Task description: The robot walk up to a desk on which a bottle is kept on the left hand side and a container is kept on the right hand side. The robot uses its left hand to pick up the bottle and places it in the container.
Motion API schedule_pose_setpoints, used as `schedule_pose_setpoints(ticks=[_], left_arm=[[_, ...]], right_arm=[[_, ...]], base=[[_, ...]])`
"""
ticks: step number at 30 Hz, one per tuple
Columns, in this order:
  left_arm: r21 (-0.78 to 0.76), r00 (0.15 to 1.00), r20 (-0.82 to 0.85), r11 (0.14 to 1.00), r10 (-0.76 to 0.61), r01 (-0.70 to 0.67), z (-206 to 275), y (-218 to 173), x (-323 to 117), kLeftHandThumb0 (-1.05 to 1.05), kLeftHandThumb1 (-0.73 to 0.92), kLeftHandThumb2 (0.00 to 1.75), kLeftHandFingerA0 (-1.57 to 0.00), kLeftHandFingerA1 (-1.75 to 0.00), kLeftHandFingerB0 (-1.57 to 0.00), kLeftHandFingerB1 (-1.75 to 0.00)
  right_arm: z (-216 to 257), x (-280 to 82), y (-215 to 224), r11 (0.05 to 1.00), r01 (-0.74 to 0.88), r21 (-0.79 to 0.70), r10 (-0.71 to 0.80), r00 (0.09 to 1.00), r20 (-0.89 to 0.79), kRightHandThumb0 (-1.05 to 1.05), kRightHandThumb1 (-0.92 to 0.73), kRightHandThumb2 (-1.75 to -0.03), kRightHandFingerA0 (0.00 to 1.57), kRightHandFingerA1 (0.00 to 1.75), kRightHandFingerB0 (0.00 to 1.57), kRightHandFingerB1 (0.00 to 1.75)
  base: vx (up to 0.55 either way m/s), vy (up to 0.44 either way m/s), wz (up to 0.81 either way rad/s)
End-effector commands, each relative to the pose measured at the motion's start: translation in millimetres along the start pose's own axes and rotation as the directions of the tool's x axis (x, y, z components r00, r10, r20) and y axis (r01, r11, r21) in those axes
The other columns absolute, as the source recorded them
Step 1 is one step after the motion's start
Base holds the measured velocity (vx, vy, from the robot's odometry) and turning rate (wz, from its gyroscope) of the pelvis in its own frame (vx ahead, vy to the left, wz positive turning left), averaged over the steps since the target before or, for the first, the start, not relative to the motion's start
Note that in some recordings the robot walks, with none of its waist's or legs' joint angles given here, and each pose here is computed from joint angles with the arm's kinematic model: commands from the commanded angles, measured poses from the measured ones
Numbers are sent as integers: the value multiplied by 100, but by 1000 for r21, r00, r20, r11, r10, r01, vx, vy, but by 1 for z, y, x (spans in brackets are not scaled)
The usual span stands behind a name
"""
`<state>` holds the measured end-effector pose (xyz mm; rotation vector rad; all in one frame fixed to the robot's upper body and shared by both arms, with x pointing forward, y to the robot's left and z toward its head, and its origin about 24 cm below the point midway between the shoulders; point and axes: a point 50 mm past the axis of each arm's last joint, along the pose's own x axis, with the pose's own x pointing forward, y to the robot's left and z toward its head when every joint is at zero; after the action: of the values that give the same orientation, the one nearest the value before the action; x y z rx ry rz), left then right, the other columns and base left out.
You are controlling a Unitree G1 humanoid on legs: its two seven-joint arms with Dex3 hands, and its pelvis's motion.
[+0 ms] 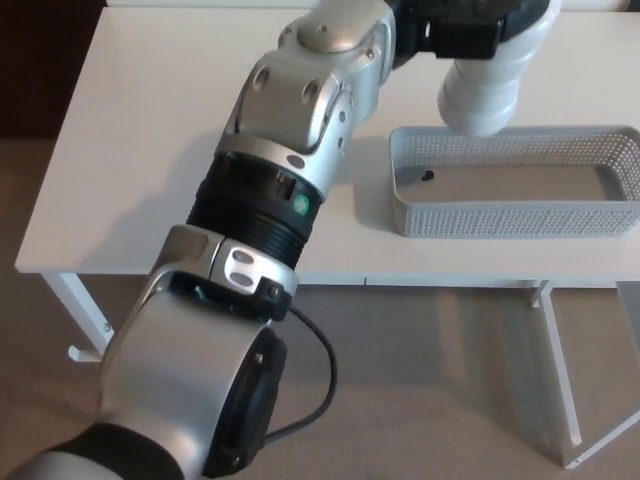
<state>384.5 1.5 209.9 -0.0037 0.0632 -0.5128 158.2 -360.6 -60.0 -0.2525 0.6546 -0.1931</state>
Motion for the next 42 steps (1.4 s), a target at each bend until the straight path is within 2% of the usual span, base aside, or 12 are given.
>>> schedule_pose_setpoints(ticks=[1,3,10,11,14,16,21,29,39,40,41,42], left_arm=[[-14,996,-52,998,-66,65,-8,-7,-4,-13,59,95,-115,-103,-85,-107],[-14,996,-57,997,-70,69,-11,-8,-4,-13,60,93,-112,-102,-84,-106],[10,995,-76,998,-57,58,-21,-9,-6,-14,65,88,-107,-97,-83,-99],[10,995,-80,998,-54,55,-23,-9,-6,-14,63,91,-111,-120,-84,-104],[11,995,-89,999,-47,48,-27,-7,-7,-20,58,97,-113,-131,-88,-106],[7,995,-97,999,-38,39,-31,-5,-7,-16,58,94,-109,-132,-86,-111],[32,993,-120,999,-9,13,-38,2,-8,-16,60,95,-103,-111,-81,-106],[70,992,-116,997,47,-39,-38,16,-6,-20,65,87,-113,-121,-90,-108],[65,991,-120,996,62,-55,-40,21,-5,-14,51,109,-121,-115,-97,-101],[82,990,-127,996,54,-44,-39,20,-4,-48,62,59,-31,-55,-34,-37],[103,990,-137,994,44,-30,-38,20,-4,-48,62,59,-31,-55,-34,-37],[105,989,-145,994,19,-4,-38,20,-5,-64,40,81,-1,-21,-7,-23]], right_arm=[[0,-2,-8,1000,17,-16,-17,1000,-12,-68,-27,-69,90,57,81,52],[0,-1,-9,1000,18,-12,-18,1000,-14,-60,-37,-53,88,47,86,46],[3,0,-9,1000,27,-10,-27,1000,-13,-66,-30,-67,84,53,84,52],[3,0,-9,1000,27,-15,-27,1000,-14,-65,-26,-70,87,57,79,53],[3,0,-9,999,26,-23,-26,1000,-13,-60,-37,-53,89,47,86,45],[3,0,-9,999,25,-23,-25,1000,-10,-67,-30,-67,86,53,84,52],[3,0,-9,999,29,-14,-29,1000,-3,-60,-37,-54,89,47,88,46],[5,1,-9,999,29,-12,-29,1000,2,-67,-29,-66,85,52,85,51],[7,1,-9,999,27,-31,-27,1000,7,-68,-30,-68,86,53,85,52],[7,1,-9,999,27,-30,-27,1000,8,-67,-30,-68,84,52,85,52],[8,2,-9,999,29,-28,-28,1000,8,-67,-30,-68,84,52,85,52],[8,2,-9,999,28,-26,-28,1000,10,-61,-38,-54,88,46,87,46]], base=[[0,0,0],[0,0,0],[0,0,0],[0,0,0],[0,0,0],[0,0,0],[0,0,0],[0,0,0],[0,0,0],[0,0,0],[0,0,0],[0,0,0]])
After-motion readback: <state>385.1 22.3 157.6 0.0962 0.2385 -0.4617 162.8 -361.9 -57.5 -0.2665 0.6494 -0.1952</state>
